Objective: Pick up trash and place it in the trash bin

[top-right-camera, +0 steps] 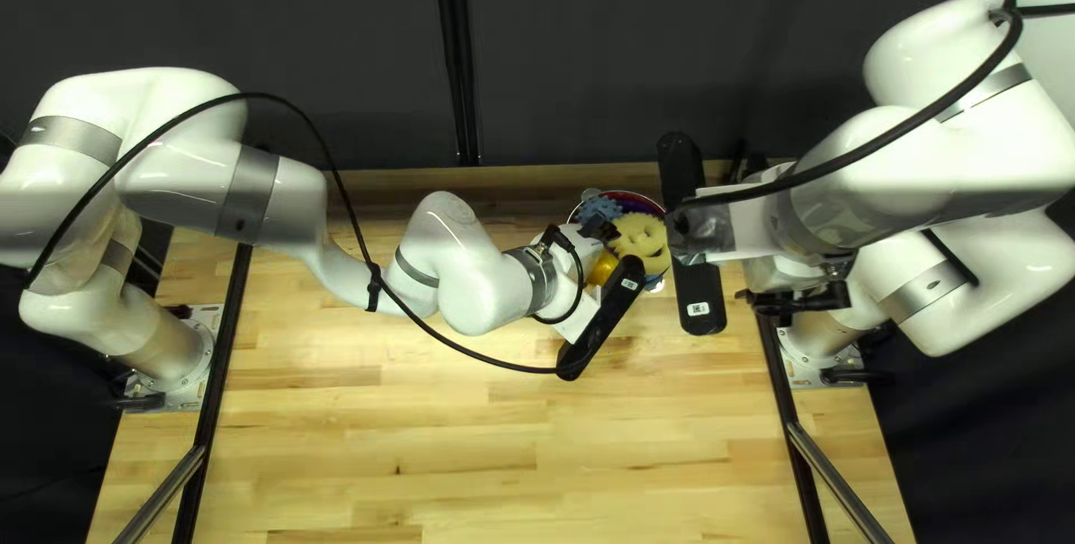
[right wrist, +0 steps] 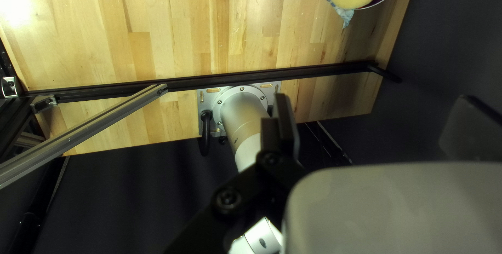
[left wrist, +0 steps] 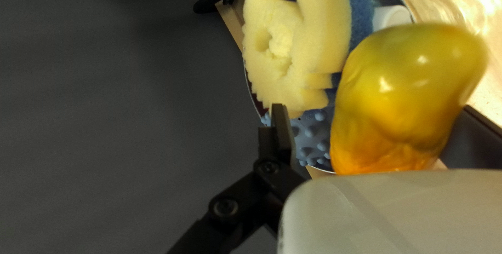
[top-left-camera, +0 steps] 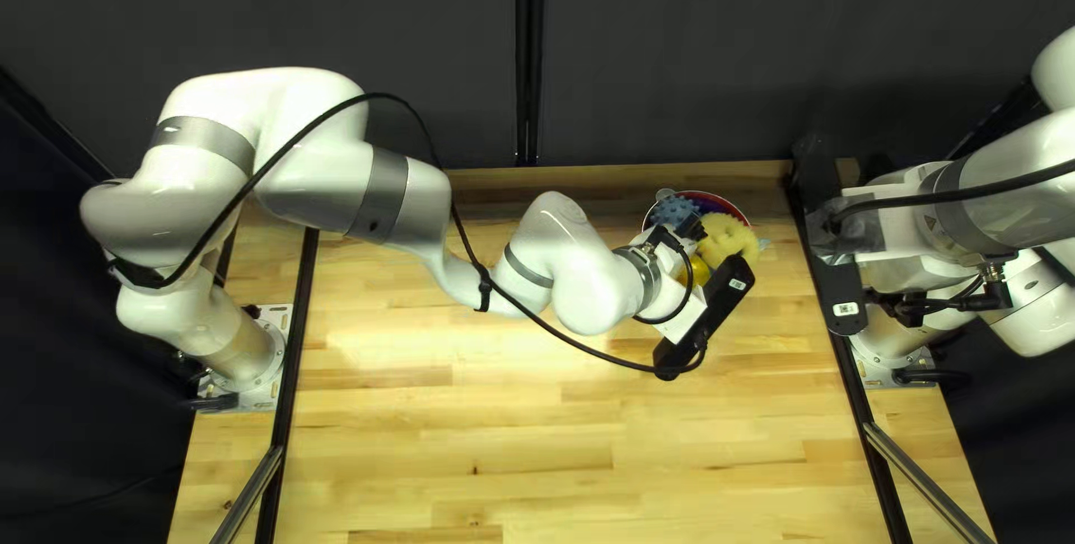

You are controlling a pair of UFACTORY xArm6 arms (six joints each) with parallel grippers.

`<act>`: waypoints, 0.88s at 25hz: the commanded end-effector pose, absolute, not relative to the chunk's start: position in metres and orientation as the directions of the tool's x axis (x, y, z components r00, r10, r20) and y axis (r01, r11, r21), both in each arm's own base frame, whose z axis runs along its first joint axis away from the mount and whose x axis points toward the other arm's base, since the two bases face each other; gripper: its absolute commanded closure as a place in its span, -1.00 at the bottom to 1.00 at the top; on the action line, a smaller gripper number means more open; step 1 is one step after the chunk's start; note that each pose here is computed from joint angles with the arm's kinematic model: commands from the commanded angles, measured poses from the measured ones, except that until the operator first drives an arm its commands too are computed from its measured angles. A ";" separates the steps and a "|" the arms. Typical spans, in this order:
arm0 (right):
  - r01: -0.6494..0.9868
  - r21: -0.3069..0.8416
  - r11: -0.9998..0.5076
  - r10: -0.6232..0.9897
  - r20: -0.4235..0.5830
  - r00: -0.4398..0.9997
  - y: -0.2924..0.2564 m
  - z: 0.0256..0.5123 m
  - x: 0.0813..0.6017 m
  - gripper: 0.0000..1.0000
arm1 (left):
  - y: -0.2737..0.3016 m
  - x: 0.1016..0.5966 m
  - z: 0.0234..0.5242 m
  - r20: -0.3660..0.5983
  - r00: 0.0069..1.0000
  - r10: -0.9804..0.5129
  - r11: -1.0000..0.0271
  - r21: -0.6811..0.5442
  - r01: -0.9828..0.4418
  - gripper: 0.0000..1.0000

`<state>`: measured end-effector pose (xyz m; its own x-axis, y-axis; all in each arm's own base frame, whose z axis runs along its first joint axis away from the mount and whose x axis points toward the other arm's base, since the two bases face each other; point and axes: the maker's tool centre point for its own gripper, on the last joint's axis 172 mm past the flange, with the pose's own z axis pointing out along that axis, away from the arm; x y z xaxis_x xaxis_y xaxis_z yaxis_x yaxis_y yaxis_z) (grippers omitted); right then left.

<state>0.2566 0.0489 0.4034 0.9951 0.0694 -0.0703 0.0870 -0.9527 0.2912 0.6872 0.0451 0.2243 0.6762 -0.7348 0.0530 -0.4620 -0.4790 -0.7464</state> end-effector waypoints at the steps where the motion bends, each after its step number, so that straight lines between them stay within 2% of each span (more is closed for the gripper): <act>1: 0.087 0.291 -0.953 0.069 -0.070 0.995 0.049 0.403 0.257 -1.00 | 0.053 0.684 0.229 0.062 0.677 -0.734 -0.484 -0.747 -0.456 -1.00; 22: 0.087 0.291 -0.953 0.069 -0.070 0.995 0.049 0.403 0.257 -1.00 | 0.073 0.680 0.233 0.102 0.665 -0.740 -0.502 -0.742 -0.445 -1.00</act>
<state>0.2566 0.0489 0.4034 0.9951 0.0694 -0.0703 0.0870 -0.9527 0.2912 0.6798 0.0736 0.2336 0.6654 -0.7399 0.0991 -0.4449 -0.4996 -0.7433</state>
